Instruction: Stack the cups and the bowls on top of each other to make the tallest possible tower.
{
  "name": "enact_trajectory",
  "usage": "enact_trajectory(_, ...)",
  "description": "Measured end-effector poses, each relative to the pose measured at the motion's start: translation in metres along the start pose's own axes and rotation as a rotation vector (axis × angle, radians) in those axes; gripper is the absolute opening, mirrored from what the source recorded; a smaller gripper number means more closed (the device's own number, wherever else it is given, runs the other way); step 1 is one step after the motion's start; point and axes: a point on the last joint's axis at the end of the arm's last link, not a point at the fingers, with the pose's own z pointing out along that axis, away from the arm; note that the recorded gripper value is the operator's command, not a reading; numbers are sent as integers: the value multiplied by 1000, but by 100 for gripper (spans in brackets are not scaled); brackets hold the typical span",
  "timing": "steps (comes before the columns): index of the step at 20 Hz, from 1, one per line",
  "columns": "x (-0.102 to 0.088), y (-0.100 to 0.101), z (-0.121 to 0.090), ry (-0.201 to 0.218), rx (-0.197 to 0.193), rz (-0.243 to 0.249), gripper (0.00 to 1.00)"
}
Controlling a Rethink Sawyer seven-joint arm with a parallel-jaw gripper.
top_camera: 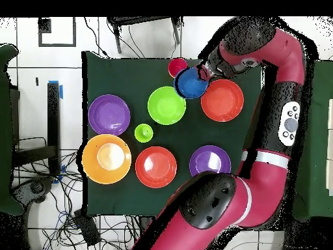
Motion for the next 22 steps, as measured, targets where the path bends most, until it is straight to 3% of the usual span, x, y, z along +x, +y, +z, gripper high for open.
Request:
enact_trajectory(13,-34,0,22,0,-25,-8,0)
enact_trajectory(22,-57,-8,34,4,-44,32,0)
